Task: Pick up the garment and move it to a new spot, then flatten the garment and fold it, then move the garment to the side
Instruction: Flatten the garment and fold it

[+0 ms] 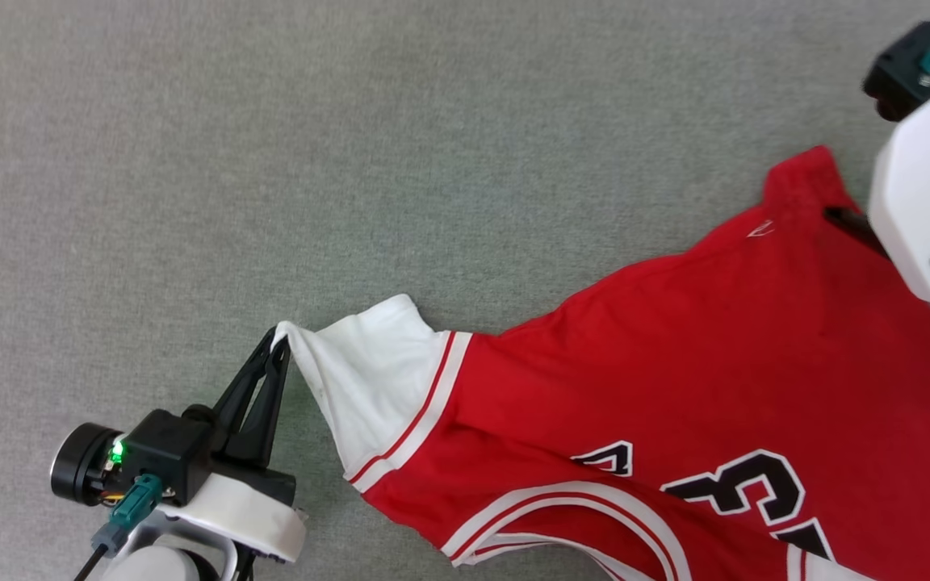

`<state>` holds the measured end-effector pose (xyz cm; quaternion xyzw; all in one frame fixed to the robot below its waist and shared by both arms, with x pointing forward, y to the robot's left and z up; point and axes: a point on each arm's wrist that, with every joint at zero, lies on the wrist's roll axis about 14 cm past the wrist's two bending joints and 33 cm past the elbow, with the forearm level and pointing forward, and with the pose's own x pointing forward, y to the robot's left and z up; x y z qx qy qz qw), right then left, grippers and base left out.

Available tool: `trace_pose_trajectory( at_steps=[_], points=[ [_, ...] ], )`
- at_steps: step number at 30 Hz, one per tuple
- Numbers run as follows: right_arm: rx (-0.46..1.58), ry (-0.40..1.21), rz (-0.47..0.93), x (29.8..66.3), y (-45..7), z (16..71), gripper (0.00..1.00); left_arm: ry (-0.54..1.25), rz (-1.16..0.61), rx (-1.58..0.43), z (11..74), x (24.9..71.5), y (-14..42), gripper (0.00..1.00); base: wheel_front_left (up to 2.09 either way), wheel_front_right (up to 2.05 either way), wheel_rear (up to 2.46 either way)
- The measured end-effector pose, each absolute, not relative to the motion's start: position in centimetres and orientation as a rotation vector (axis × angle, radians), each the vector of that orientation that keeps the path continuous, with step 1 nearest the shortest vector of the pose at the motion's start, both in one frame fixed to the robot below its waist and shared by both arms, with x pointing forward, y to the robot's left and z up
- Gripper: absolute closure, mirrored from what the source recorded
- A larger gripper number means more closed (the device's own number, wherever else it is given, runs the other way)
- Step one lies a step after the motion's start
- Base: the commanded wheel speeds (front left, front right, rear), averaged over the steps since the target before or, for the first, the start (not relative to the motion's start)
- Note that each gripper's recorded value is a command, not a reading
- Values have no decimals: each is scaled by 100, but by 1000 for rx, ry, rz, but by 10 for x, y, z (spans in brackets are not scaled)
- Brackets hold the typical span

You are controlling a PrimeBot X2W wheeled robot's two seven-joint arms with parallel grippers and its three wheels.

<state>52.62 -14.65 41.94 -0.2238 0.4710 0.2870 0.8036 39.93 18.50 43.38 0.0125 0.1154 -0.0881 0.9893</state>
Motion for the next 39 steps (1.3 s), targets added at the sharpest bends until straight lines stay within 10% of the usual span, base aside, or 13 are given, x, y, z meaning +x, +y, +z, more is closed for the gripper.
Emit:
trace_pose_trajectory(
  at_steps=[12,14,39],
  points=[
    [-476,1106,679,529,-126,353,0,266,-152,30,417,407,190,100,0,0,0],
    [-476,1098,683,528,-127,355,100,264,-152,32,417,407,190,100,0,0,0],
    [-339,243,542,556,-150,590,100,-283,-343,207,620,472,155,100,0,0,0]
  ],
)
